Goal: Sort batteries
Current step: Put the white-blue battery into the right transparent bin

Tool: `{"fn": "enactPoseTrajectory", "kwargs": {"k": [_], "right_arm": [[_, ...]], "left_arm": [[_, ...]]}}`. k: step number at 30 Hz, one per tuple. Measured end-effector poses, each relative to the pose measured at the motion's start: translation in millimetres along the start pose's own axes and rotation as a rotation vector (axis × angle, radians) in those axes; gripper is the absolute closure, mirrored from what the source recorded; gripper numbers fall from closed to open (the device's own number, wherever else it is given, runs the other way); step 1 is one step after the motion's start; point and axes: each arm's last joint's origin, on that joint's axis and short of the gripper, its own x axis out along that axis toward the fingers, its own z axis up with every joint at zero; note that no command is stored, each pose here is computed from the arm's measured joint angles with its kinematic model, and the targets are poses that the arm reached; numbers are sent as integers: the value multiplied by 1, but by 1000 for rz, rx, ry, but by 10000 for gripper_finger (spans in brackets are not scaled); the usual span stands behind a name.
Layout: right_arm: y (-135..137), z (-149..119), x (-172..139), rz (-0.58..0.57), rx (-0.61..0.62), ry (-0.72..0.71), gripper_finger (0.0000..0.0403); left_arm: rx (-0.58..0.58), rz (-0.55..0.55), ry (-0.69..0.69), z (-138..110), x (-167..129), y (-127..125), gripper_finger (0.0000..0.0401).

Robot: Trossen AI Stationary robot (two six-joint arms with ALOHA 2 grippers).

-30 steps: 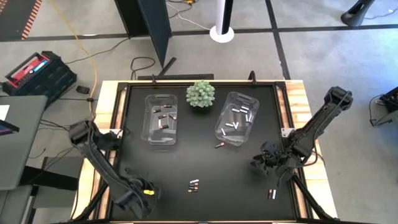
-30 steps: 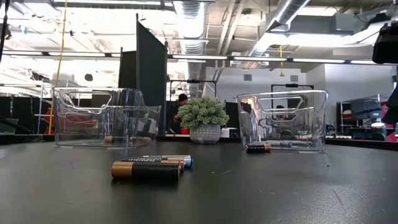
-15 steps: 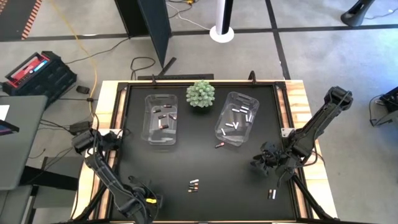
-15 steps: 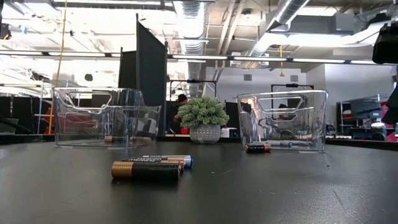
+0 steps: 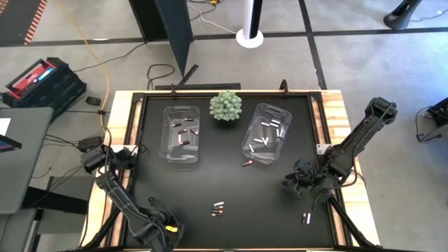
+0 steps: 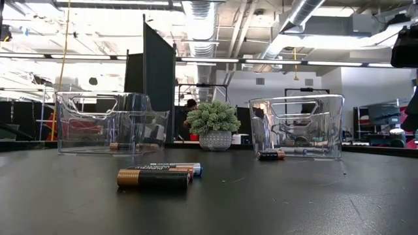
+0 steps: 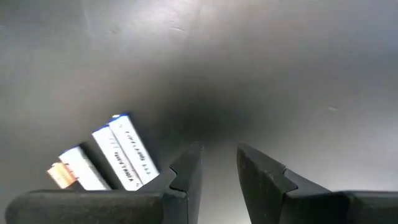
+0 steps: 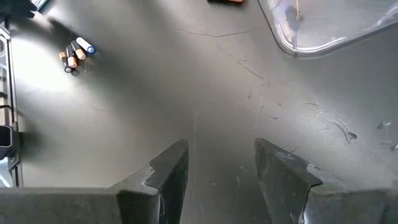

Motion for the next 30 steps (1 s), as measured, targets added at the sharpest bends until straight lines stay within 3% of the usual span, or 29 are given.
{"fn": "enactPoseTrajectory", "kwargs": {"k": [8, 30], "right_arm": [[0, 0, 0, 0, 2, 0, 202], [0, 0, 0, 2, 3, 0, 202]], "left_arm": [[-155, 27, -22, 0, -1, 4, 310], [-138, 131, -77, 5, -3, 15, 310]]}}
